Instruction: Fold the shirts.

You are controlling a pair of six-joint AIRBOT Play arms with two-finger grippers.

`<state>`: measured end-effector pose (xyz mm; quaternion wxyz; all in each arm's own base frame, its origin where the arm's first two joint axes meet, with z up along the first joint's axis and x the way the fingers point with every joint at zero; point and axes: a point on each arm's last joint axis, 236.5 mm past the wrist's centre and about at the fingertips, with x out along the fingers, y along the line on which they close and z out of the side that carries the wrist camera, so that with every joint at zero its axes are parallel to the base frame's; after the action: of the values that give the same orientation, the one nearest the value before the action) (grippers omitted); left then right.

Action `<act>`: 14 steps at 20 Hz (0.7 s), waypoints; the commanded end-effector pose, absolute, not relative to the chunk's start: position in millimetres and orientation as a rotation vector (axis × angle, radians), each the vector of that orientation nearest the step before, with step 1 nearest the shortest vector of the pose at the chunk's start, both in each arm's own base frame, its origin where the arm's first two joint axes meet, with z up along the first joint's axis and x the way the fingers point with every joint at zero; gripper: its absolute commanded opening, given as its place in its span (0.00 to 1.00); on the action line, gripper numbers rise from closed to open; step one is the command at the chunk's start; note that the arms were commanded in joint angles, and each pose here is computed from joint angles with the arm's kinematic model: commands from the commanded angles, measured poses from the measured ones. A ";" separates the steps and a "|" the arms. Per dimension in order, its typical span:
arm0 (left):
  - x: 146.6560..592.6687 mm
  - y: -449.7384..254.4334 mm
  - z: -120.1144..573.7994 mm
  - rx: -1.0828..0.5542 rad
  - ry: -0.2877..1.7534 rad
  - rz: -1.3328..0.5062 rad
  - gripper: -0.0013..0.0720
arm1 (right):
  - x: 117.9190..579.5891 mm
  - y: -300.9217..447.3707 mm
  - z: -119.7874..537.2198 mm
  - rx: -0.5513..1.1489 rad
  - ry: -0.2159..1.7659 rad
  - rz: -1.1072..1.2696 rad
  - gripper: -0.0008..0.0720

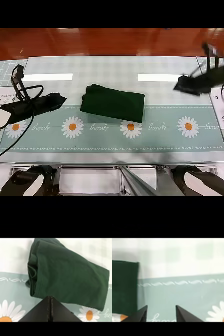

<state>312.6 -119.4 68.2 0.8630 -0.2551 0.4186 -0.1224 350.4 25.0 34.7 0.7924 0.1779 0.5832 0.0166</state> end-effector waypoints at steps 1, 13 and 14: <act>312.6 -121.7 65.5 -0.550 0.890 -0.259 0.05 | 328.7 45.5 -32.6 0.634 1.231 0.039 0.59; 305.6 -130.4 59.0 -0.592 0.935 -0.277 0.05 | 344.8 188.3 -110.6 0.927 1.428 0.371 0.58; 305.7 -130.4 58.6 -0.592 0.936 -0.277 0.05 | 349.2 198.0 -108.2 0.911 1.431 0.394 0.57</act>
<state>307.1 -129.8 60.1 0.8436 -0.2803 0.4390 -0.1304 341.8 172.5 -101.3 0.6469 0.4139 0.6222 0.1517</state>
